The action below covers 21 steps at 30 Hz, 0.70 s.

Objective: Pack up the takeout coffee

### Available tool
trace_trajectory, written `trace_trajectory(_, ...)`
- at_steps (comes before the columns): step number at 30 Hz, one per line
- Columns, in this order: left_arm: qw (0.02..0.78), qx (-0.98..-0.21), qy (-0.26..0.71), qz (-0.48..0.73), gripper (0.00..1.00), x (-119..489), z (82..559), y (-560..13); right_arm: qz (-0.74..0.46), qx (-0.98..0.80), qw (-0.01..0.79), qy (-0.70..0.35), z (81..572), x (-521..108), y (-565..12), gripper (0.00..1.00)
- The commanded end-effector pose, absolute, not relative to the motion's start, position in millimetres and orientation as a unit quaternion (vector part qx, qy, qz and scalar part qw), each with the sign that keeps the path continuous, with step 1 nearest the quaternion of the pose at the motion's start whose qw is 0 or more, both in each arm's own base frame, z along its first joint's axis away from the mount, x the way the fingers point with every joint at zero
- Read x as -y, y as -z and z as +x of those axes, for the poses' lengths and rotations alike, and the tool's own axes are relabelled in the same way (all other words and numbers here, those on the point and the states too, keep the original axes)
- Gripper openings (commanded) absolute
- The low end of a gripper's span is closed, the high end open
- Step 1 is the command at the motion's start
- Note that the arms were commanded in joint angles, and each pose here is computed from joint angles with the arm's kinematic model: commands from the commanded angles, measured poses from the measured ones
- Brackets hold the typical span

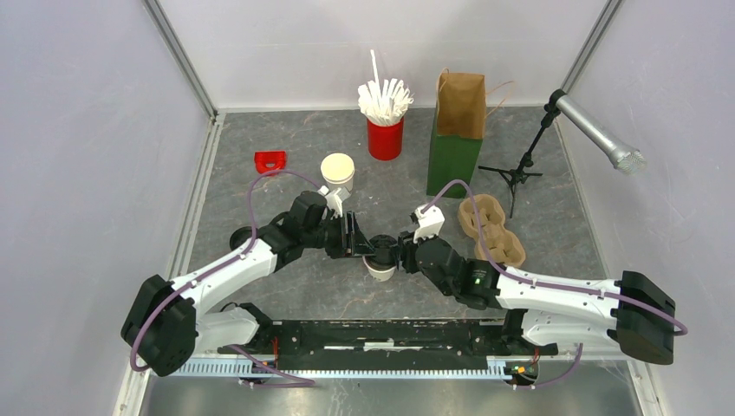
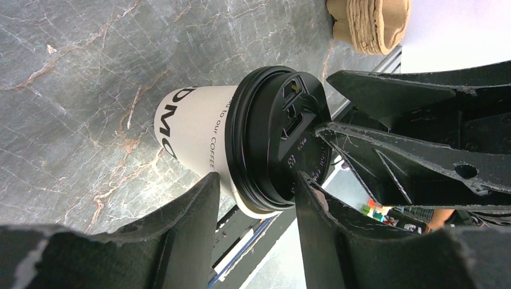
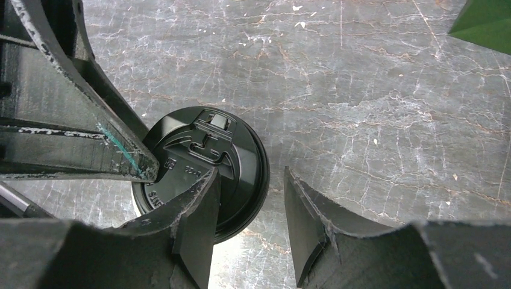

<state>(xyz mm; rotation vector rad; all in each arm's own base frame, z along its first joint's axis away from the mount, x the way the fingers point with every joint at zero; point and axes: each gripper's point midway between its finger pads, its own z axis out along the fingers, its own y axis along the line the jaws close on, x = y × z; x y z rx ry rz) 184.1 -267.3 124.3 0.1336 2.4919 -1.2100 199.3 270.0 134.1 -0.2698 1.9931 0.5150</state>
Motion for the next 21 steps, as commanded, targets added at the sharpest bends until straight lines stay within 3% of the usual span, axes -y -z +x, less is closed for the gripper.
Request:
trace_trajectory(1, 0.201, -0.875, 0.437, 0.052, 0.56, 270, 187, -136, -0.134, -0.822, 0.505, -0.228, 196, -278, -138, 0.49)
trace_trajectory(6, 0.195, -0.878, 0.434, 0.050, 0.54, 269, 185, -130, -0.152, -0.819, 0.507, -0.221, 196, -279, -143, 0.52)
trace_trajectory(11, 0.197, -0.877, 0.434, 0.054, 0.52, 269, 184, -131, -0.236, -0.780, 0.546, -0.194, 199, -274, -171, 0.66)
trace_trajectory(14, 0.199, -0.877, 0.434, 0.057, 0.52, 269, 184, -131, -0.356, -0.707, 0.570, -0.218, 184, -288, -186, 0.75)
trace_trajectory(21, 0.199, -0.877, 0.434, 0.059, 0.52, 269, 184, -131, -0.565, -0.553, 0.572, -0.219, 150, -306, -187, 0.82)
